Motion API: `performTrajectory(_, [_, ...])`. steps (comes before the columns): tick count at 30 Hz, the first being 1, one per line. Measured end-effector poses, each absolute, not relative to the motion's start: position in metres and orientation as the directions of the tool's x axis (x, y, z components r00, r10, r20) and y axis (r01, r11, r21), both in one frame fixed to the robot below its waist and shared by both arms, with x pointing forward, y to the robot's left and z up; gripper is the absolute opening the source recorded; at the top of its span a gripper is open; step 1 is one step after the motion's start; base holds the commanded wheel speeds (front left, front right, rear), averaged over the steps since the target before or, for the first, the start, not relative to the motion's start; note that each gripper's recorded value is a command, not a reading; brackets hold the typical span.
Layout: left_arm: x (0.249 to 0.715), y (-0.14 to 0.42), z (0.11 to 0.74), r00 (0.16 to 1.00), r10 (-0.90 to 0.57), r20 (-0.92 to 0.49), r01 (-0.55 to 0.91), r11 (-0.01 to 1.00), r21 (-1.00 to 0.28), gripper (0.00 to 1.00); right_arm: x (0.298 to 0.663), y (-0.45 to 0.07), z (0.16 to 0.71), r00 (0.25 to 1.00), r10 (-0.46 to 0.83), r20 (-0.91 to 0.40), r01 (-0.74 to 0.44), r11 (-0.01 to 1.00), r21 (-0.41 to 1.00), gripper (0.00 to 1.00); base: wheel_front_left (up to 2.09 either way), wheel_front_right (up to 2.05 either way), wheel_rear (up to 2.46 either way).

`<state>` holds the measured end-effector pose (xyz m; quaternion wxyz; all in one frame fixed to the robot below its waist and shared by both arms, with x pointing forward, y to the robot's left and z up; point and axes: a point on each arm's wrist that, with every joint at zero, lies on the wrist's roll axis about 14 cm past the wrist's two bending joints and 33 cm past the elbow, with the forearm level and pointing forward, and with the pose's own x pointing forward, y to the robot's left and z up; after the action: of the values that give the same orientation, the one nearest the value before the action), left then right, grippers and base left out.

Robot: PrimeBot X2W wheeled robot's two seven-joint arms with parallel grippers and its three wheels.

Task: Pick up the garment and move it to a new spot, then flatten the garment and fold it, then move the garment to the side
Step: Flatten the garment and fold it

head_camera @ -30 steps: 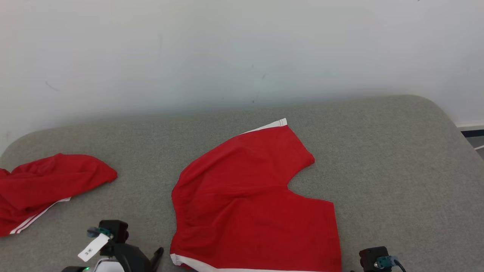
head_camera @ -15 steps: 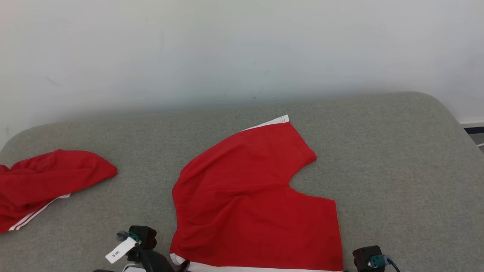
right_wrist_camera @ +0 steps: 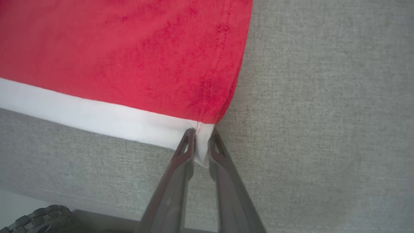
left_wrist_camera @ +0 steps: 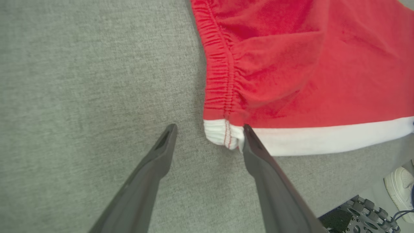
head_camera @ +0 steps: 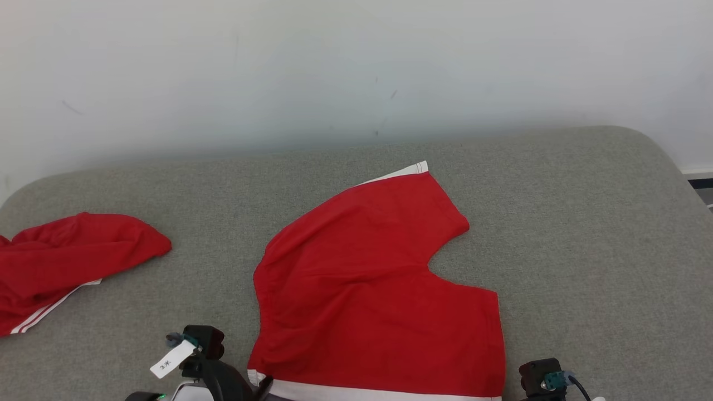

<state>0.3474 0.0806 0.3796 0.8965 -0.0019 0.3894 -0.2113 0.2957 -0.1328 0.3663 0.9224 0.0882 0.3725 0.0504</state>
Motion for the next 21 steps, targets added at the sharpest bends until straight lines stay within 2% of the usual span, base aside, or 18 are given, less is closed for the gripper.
performTrajectory(1, [0.347,0.08,0.379,0.606,-0.38,-0.699,0.376,0.911,-0.169,1.0,0.295,-0.132,0.366,0.713,0.161,-0.682,-0.028,0.979,0.201,0.0,0.0,0.0,0.0])
performTrajectory(2, [0.346,0.08,0.379,0.605,-0.381,-0.699,0.376,0.911,-0.171,1.0,0.295,-0.131,0.365,0.71,0.162,-0.685,-0.029,0.979,0.202,0.0,0.0,0.0,0.0])
performTrajectory(4, [0.346,0.08,0.378,0.602,-0.38,-0.703,0.374,0.911,-0.172,0.78,0.295,-0.131,0.365,0.708,0.163,-0.687,-0.03,0.979,0.202,0.0,0.0,0.0,0.0])
performTrajectory(6, [0.345,0.08,0.377,0.6,-0.378,-0.705,0.373,0.912,-0.172,0.36,0.295,-0.131,0.364,0.705,0.164,-0.69,-0.031,0.979,0.202,0.0,0.0,0.0,0.0])
performTrajectory(7, [0.345,0.08,0.377,0.6,-0.378,-0.705,0.372,0.912,-0.173,0.36,0.295,-0.131,0.364,0.704,0.164,-0.691,-0.031,0.979,0.201,0.0,0.0,0.0,0.0])
performTrajectory(8, [0.345,0.08,0.377,0.6,-0.379,-0.704,0.372,0.912,-0.174,0.0,0.295,-0.131,0.365,0.705,0.164,-0.69,-0.03,0.979,0.202,0.0,0.0,0.0,0.0])
performTrajectory(13, [0.353,0.08,0.387,0.641,-0.378,-0.668,0.351,0.918,-0.182,0.0,0.303,-0.131,0.378,0.74,0.168,-0.651,-0.021,0.974,0.227,0.0,0.0,0.0,0.0])
performTrajectory(17, [0.365,0.077,0.405,0.688,-0.39,-0.612,0.348,0.917,-0.193,0.0,0.319,-0.13,0.405,0.801,0.183,-0.57,-0.008,0.955,0.295,0.0,0.0,0.0,0.0])
performTrajectory(21, [0.386,0.071,0.433,0.735,-0.403,-0.545,0.371,0.912,-0.175,0.0,0.341,-0.132,0.44,0.86,0.199,-0.471,-0.046,0.947,0.317,0.0,0.0,0.0,0.0])
